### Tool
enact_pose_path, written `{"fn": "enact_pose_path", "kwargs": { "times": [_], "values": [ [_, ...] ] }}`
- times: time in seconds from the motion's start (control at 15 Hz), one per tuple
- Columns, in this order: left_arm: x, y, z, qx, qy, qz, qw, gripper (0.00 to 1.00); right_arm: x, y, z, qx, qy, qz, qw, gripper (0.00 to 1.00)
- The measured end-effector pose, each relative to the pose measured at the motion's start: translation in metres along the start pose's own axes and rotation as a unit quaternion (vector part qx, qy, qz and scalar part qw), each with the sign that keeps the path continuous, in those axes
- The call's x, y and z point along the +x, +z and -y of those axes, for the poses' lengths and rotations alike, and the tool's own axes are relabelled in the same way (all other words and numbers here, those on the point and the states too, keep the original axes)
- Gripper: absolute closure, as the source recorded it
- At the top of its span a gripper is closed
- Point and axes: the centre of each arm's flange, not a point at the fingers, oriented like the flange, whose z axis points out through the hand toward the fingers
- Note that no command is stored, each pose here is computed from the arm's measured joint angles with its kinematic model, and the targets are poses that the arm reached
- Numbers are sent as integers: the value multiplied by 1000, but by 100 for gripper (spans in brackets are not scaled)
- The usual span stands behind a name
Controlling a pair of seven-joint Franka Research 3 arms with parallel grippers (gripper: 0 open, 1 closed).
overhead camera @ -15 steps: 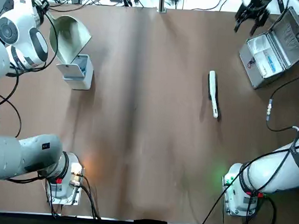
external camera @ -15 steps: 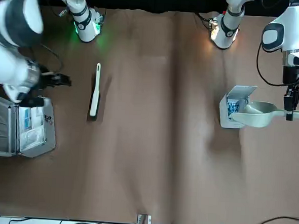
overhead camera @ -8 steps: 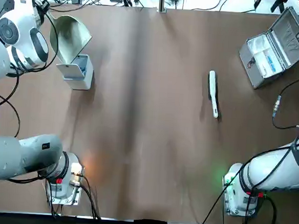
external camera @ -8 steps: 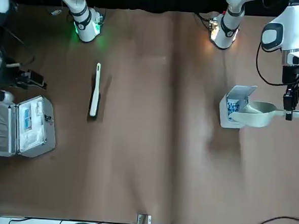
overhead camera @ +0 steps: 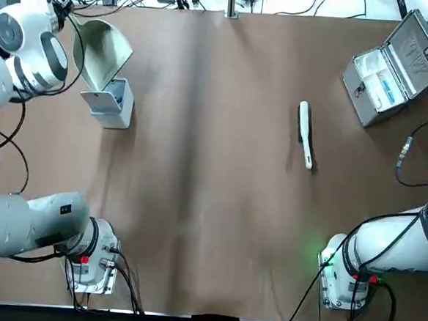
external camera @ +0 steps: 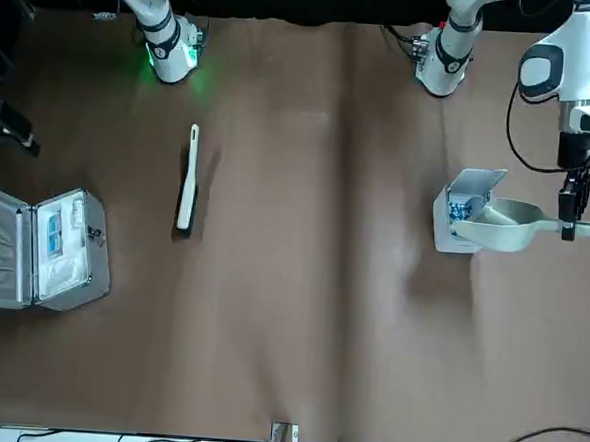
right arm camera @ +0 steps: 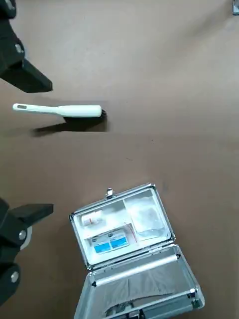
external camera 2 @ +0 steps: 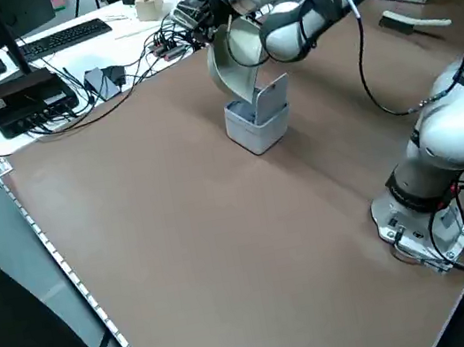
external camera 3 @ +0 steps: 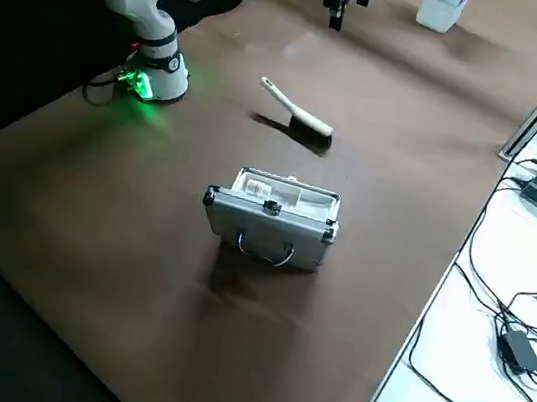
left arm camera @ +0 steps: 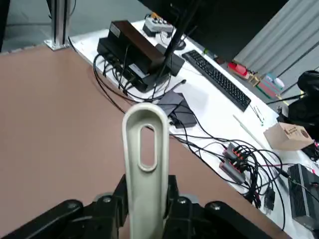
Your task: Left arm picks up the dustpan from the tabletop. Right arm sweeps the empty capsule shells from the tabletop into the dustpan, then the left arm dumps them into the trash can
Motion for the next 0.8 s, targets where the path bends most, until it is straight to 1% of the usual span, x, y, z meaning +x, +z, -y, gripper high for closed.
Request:
{"fn": "enact_pose_path", "kwargs": {
  "times": [0.2,0.33,0.4,0.6,0.8],
  "values": [
    [26,12,-17,4,-8,37,999,67,-5,-6,1,1,-1,-4,1000,2],
    [48,20,-26,7,-15,55,998,67,-4,0,3,1,-3,-1,1000,2],
    [57,26,-28,9,-19,63,998,67,-2,2,4,1,-4,-5,1000,2],
    [79,47,-24,23,-38,92,995,67,2,2,5,0,-5,-21,1000,2],
    [103,68,-13,45,-60,133,988,67,3,2,6,-1,-6,-24,1000,2]
  ]
}}
